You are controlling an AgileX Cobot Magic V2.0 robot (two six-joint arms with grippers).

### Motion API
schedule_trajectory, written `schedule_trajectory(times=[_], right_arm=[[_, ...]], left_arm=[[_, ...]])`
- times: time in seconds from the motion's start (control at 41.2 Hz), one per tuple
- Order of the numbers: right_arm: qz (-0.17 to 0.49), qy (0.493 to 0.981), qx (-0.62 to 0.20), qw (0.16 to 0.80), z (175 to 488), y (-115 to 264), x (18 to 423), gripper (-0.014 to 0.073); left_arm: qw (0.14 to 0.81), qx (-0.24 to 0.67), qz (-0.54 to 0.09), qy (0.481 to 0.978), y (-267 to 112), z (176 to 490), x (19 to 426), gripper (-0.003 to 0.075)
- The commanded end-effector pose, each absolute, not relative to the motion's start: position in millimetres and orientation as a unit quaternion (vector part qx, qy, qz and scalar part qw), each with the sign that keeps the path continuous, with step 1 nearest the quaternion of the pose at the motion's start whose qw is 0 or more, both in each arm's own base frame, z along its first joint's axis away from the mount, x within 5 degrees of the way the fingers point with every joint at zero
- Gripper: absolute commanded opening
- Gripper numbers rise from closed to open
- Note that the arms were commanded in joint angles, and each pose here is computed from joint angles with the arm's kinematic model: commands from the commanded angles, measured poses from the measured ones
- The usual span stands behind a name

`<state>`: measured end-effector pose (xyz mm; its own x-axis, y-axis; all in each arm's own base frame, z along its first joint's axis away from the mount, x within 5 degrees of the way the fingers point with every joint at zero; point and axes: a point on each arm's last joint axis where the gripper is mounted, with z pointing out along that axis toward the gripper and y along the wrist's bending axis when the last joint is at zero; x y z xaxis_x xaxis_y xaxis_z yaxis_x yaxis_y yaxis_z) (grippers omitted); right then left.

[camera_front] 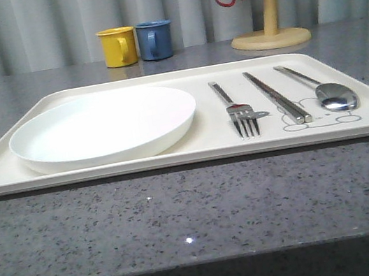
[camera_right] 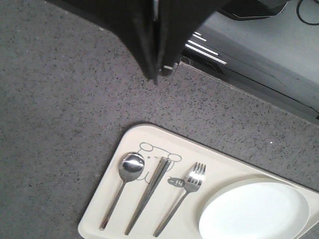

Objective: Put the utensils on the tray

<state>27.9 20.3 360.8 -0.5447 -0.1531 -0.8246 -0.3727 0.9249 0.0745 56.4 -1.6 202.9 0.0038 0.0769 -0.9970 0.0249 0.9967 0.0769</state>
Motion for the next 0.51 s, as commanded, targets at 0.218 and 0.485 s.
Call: schedule_trajectory(times=[0.218, 0.485], right_arm=[[0.128, 0.853, -0.148, 0.484, 372, 21, 31, -0.0068], [0.101, 0.829, -0.110, 0.539, 360, 17, 35, -0.0068]], left_arm=[[0.745, 0.030, 0.014, 0.666, -1, 213, 54, -0.0018], [0.745, 0.030, 0.014, 0.666, -1, 213, 54, -0.0018]])
